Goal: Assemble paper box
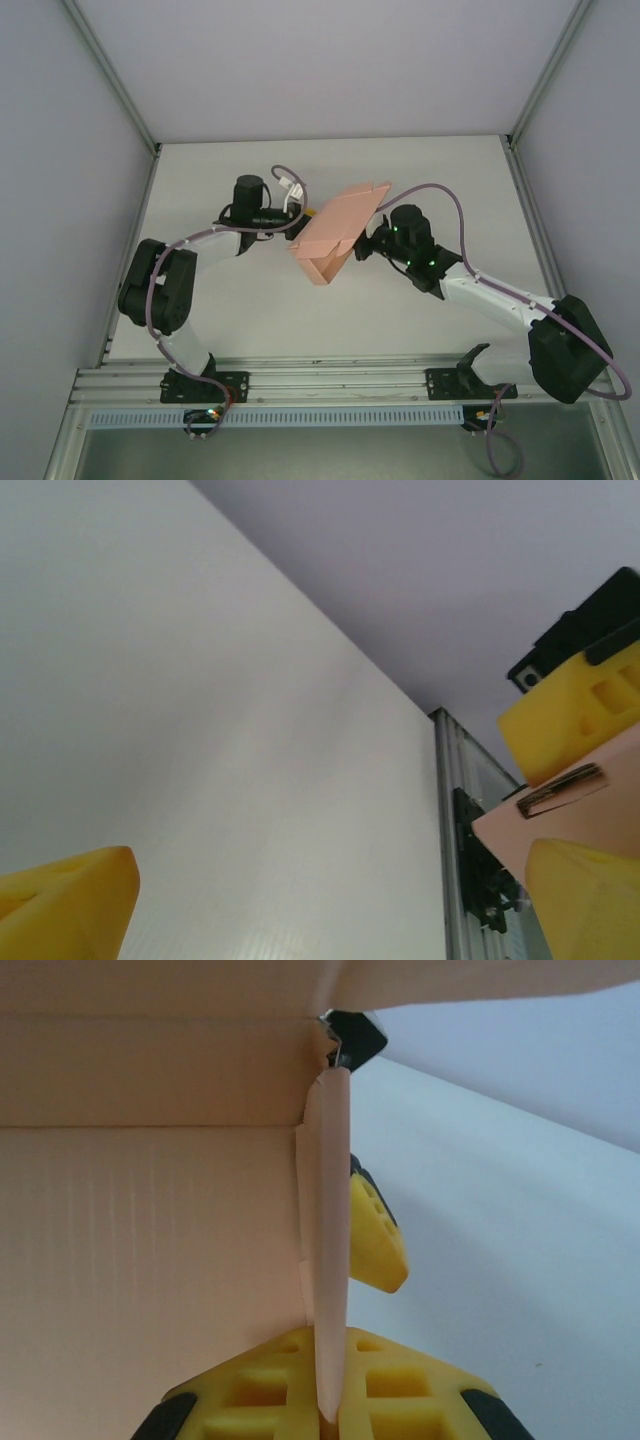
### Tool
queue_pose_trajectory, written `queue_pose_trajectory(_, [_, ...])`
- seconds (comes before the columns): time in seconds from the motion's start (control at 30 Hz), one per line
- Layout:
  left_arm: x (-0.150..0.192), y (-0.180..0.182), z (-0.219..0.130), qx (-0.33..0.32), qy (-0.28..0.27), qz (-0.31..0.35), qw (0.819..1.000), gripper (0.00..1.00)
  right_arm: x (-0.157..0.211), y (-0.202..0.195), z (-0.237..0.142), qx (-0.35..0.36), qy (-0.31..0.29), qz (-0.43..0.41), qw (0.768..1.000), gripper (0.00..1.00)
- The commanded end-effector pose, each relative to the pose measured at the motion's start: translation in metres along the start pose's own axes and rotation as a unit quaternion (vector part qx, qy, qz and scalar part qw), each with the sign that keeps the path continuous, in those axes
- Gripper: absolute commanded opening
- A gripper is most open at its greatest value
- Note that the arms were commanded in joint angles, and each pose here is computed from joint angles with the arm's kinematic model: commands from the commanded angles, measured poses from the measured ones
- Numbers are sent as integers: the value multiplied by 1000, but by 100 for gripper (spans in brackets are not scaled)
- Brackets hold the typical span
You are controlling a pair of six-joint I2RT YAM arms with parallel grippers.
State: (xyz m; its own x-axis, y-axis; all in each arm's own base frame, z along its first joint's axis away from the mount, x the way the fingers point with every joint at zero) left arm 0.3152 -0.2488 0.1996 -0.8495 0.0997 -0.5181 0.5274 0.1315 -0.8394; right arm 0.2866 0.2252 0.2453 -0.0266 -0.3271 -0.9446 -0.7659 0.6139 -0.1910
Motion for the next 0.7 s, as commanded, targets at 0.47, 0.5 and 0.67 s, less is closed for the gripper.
queue_pose_trajectory(0.47, [-24, -26, 3, 85, 7, 10, 996, 100, 18, 8, 56, 48, 133, -55, 988, 9])
queue_pose_trajectory(0.5, [-24, -24, 4, 77, 7, 4, 997, 100, 14, 10, 57, 36, 127, -52, 990, 12])
queue_pose_trajectory(0.67, [-17, -20, 11, 50, 25, 0, 998, 100, -10, 15, 60, -2, 89, -30, 996, 19])
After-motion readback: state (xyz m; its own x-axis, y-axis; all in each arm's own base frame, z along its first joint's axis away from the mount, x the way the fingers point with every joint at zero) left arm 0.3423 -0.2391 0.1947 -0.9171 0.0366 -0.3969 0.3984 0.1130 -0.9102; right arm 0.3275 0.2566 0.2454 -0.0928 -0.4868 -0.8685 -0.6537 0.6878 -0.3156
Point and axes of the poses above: each hand's point on the last joint's axis, 136 mm out from that joint toward the fingers, its own z axis out along the fingers, its own y axis along the line the jaws close on, x = y × z, the point moved 6 cm from there along -z, back along the fingers, and after that the axes turned 15 degrees about -z, right-handed, at the moved point
